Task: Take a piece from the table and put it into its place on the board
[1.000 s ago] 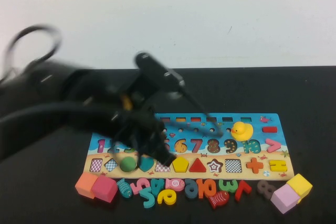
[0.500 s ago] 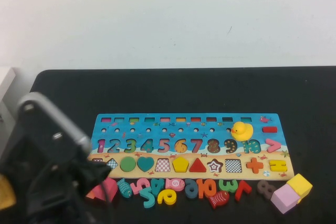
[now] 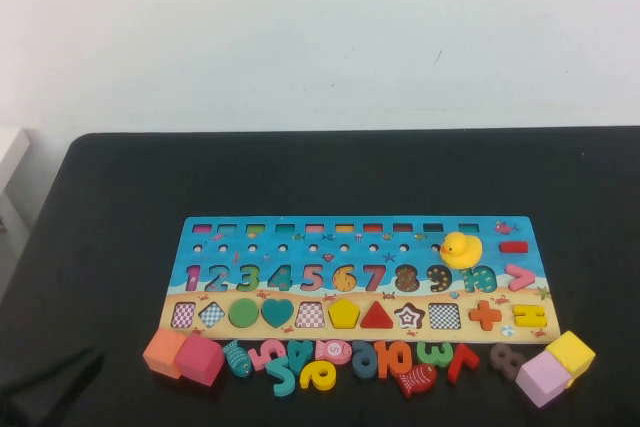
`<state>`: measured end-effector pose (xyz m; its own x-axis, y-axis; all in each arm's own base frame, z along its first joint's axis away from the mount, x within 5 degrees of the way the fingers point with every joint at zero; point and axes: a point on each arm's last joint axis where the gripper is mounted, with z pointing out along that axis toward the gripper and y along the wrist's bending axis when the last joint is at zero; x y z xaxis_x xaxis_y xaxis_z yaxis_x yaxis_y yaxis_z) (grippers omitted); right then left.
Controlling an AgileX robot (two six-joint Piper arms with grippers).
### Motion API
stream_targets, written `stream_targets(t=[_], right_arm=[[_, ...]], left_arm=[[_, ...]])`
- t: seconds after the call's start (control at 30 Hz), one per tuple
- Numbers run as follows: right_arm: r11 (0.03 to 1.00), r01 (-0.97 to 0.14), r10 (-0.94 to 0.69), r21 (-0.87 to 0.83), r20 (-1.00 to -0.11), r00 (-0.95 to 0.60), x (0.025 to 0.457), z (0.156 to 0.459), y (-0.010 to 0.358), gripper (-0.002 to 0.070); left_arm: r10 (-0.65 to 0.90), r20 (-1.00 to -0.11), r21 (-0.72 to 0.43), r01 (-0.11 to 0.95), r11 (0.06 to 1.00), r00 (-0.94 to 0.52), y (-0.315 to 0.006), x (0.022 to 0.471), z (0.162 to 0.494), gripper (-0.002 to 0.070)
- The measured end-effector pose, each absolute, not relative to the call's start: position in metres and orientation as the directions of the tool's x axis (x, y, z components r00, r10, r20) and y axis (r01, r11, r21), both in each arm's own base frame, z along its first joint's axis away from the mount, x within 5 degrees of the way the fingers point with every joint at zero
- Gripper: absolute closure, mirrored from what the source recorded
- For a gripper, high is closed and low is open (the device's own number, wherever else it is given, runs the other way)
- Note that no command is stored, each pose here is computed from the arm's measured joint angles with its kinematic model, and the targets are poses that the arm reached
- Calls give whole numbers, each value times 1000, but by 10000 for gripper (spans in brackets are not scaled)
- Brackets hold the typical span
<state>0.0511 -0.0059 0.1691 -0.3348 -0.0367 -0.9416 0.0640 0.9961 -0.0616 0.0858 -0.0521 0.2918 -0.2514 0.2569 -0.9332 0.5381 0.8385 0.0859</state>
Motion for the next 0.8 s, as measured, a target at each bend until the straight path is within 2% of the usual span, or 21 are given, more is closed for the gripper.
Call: stream_targets(t=[0.2,0.33,0.53,0.67,0.8], right_arm=[[996,64,-37,-62,-942,-335,51,169,-6,657],[996,64,-37,-62,-942,-335,51,169,-6,657],[996,64,-37,-62,-942,-335,51,169,-6,657],[996,64,-37,-62,-942,-335,51,169,-6,657],[996,64,-37,-62,-942,-335,51,169,-6,657]], left_arm=[[123,-963,10,425,905,-238,-34,75,252,676],[-1,-968,-70,270,960,-249,-19,67,232,676],[-40,-987,-53,85,995,-156,-5,57,211,676],[-59,-985,-64,24,998,-162,-2,55,191,676],[-29,-983,-32,16,999,-182,-1,55,183,676]])
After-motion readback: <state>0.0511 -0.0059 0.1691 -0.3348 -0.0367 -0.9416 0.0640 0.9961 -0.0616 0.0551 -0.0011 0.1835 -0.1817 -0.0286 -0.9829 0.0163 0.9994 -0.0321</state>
